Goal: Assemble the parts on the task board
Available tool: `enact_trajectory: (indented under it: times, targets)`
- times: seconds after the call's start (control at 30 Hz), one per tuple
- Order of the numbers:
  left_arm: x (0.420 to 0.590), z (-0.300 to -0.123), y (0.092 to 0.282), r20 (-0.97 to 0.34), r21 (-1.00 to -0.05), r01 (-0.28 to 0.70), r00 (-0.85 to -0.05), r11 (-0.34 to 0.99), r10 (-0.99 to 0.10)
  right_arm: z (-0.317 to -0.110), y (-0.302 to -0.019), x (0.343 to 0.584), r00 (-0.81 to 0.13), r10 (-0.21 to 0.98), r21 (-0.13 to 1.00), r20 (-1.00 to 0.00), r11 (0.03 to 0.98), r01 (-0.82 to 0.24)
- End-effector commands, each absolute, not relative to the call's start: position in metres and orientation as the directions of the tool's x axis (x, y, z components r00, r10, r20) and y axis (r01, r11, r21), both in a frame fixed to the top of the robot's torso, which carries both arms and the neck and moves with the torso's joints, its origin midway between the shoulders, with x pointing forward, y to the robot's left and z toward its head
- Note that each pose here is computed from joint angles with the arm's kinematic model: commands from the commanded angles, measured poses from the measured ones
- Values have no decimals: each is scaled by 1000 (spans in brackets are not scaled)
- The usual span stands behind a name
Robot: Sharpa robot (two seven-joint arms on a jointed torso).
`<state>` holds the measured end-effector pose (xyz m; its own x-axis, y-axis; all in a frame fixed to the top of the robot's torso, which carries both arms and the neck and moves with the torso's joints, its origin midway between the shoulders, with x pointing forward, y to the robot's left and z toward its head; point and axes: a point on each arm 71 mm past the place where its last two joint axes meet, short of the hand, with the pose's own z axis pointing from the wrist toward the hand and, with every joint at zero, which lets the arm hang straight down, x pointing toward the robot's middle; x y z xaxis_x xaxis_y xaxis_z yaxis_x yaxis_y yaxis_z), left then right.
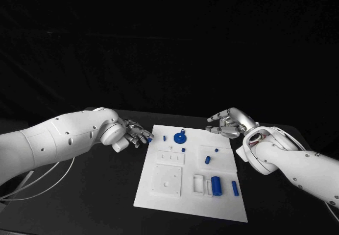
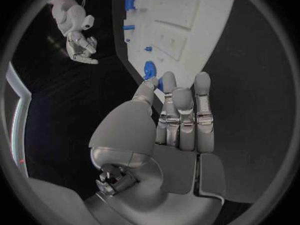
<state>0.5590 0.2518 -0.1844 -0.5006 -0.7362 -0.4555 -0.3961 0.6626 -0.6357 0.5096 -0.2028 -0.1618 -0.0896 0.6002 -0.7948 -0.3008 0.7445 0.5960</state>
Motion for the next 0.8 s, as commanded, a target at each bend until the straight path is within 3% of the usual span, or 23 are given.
enact_trajectory:
  times: [0.03,0.33,0.8]
  targets:
    - [555,-179,246,-322,-754,-422,-430,502,-844,-161,-195,508,-86,593,584,-801,741,-331]
    - [540,-172,230,-142,-855,-410,-405,319,-903,-162,-168,507,-91,613,600,-785,715,-359]
    - [531,-166,207,-4,-919,-369,-348,140,-938,-172,-121,505,-89,639,624,-764,696,-354]
